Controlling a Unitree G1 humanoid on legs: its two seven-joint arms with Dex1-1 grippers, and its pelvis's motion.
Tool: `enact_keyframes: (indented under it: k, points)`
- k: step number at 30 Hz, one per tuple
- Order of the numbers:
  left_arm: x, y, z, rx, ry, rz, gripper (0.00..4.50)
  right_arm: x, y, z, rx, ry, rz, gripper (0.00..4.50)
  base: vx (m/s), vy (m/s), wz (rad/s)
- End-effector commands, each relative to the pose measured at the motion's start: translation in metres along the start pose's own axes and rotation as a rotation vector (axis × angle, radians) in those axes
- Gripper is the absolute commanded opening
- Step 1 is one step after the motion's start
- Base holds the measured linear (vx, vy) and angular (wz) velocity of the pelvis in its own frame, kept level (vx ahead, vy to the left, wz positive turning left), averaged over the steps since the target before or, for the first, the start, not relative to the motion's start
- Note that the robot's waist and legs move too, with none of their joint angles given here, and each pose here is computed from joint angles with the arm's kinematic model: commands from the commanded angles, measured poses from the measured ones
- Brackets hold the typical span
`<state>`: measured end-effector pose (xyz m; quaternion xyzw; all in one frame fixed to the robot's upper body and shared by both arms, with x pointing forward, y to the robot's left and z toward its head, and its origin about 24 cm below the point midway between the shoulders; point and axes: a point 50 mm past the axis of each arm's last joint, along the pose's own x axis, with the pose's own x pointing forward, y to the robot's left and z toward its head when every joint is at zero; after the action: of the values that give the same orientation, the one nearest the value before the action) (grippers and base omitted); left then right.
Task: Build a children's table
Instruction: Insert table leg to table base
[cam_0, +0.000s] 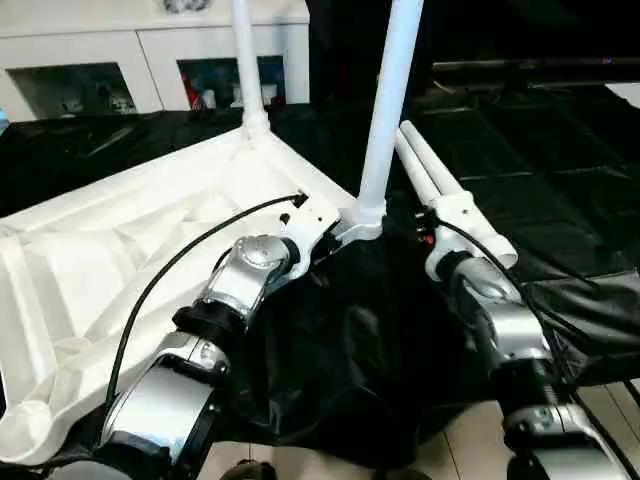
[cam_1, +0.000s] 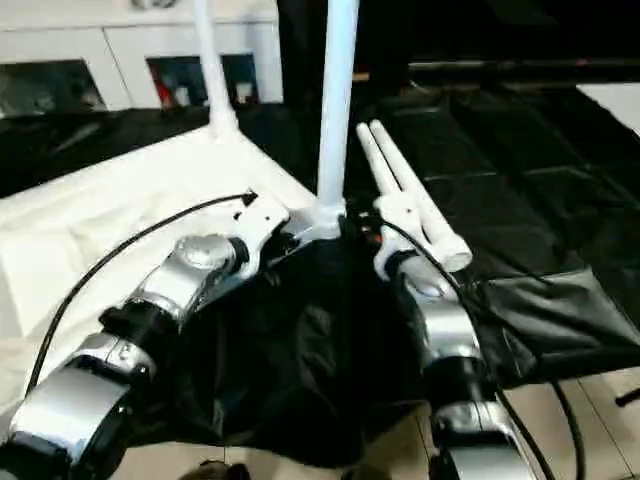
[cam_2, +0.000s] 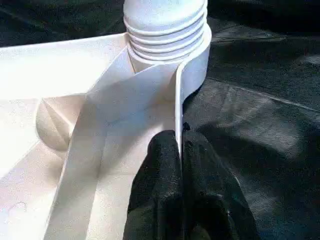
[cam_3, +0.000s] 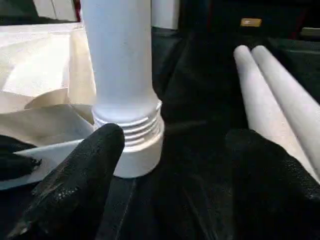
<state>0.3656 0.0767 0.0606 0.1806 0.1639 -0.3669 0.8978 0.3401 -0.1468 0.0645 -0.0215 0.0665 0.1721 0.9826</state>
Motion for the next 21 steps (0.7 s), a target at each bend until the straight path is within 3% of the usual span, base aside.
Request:
enact_keyframes:
  k: [1, 7, 11, 14, 15, 17, 19, 20, 21]
  points:
    - [-0.003, 0.011, 0.030, -0.004, -0.164, 0.069, 0.45, 0.000, 0.005, 0.003, 0.006, 0.001, 0.024, 3.85, 0.000, 0.000, 0.00]
    - [-0.018, 0.031, 0.040, 0.015, -0.202, 0.150, 1.00, 0.001, 0.025, -0.004, 0.003, 0.053, 0.106, 3.85, 0.000, 0.000, 0.00]
    - [-0.047, 0.065, 0.033, 0.069, -0.134, 0.313, 1.22, 0.004, 0.036, -0.009, -0.017, 0.117, 0.136, 3.85, 0.000, 0.000, 0.00]
    - [-0.069, 0.088, 0.026, 0.108, -0.066, 0.448, 1.42, 0.005, 0.039, -0.011, -0.027, 0.141, 0.150, 3.85, 0.000, 0.000, 0.00]
    - [-0.089, 0.105, 0.017, 0.139, 0.011, 0.544, 1.44, 0.007, 0.043, -0.012, -0.032, 0.154, 0.164, 3.85, 0.000, 0.000, 0.00]
    - [-0.113, 0.122, 0.006, 0.170, 0.102, 0.639, 1.44, 0.009, 0.047, -0.012, -0.031, 0.163, 0.178, 3.85, 0.000, 0.000, 0.00]
    - [-0.127, 0.130, -0.001, 0.190, 0.159, 0.693, 1.44, 0.011, 0.049, -0.011, -0.026, 0.166, 0.186, 3.85, 0.000, 0.000, 0.00]
    - [-0.146, 0.141, -0.015, 0.222, 0.256, 0.746, 1.44, 0.013, 0.052, -0.010, -0.016, 0.169, 0.194, 3.85, 0.000, 0.000, 0.00]
    - [-0.146, 0.141, -0.015, 0.222, 0.256, 0.746, 1.44, 0.013, 0.052, -0.010, -0.016, 0.169, 0.194, 3.85, 0.000, 0.000, 0.00]
